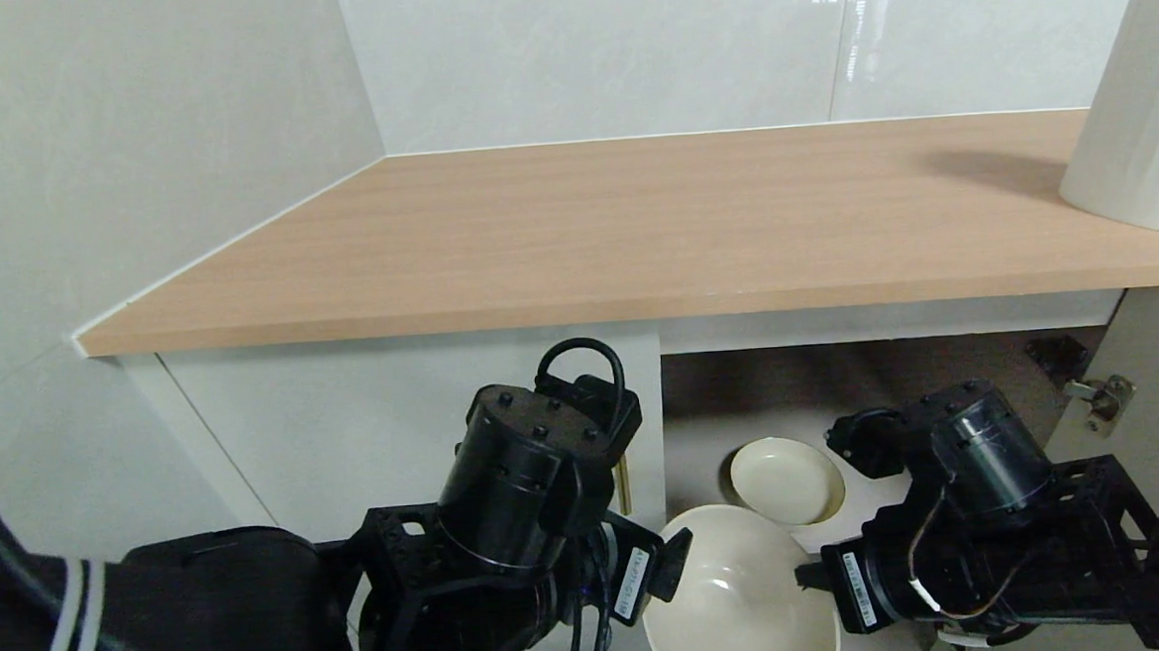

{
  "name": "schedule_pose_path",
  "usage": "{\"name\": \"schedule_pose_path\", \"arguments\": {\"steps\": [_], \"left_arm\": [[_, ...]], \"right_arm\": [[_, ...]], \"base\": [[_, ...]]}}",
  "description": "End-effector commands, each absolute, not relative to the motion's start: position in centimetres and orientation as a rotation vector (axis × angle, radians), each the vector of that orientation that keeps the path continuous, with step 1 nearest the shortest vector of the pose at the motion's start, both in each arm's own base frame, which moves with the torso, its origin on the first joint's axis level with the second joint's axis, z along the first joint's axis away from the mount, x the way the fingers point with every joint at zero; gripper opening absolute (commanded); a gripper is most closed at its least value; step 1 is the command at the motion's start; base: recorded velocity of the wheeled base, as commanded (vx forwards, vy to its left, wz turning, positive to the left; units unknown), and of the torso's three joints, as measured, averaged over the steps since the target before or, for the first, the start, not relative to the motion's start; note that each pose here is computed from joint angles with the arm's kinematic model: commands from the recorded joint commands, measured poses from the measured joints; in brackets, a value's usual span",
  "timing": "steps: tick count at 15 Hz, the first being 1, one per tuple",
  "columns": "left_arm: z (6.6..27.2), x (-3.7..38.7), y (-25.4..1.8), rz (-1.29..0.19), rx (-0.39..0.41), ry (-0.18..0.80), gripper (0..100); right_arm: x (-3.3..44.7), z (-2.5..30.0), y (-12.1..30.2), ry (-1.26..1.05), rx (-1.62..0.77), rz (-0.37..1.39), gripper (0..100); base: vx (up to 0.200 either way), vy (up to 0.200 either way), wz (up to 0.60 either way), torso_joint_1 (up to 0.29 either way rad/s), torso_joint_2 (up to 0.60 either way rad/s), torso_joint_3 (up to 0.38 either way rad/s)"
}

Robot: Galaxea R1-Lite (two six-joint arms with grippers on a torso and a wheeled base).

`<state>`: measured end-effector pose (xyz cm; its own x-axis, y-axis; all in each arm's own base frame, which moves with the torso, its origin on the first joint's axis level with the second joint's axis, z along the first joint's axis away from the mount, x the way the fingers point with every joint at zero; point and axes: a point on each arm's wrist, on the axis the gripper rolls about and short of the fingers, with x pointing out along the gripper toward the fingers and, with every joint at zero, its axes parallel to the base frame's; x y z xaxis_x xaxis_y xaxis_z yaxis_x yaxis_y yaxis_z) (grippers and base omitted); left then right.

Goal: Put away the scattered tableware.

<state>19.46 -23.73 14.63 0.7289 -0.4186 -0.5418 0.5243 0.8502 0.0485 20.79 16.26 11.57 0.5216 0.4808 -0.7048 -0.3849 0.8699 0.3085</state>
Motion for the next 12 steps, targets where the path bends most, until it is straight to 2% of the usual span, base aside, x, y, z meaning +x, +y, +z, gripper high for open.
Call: {"name": "schedule_pose_path", "arguments": {"steps": [1,2,6,9,12], "left_arm": [[15.4,19.2,-23.3,-0.526,0.188,0.524,100],[15.4,19.2,-23.3,-0.525,0.189,0.525,100],[15.3,19.1,-23.3,-0.520,0.174,0.532,100],[15.4,19.1,-23.3,-0.520,0.171,0.530,100],[15.5,19.1,-23.2,-0.521,0.170,0.528,100]], "right_arm": [[21.2,11.8,15.8,0.875,0.148,0.492,0],[21.3,11.8,15.6,0.871,0.156,0.484,0],[22.3,11.5,15.4,0.873,0.165,0.435,0],[22.9,10.9,15.4,0.893,0.179,0.409,0],[26.2,10.5,14.5,0.874,0.271,0.265,0]], "base": [[0.000,0.000,0.00,0.000,0.00,0.000],[0.000,0.000,0.00,0.000,0.00,0.000],[-0.200,0.000,0.00,0.002,0.00,-0.001],[0.000,0.000,0.00,0.000,0.00,0.000],[0.000,0.000,0.00,0.000,0.00,0.000]]}}
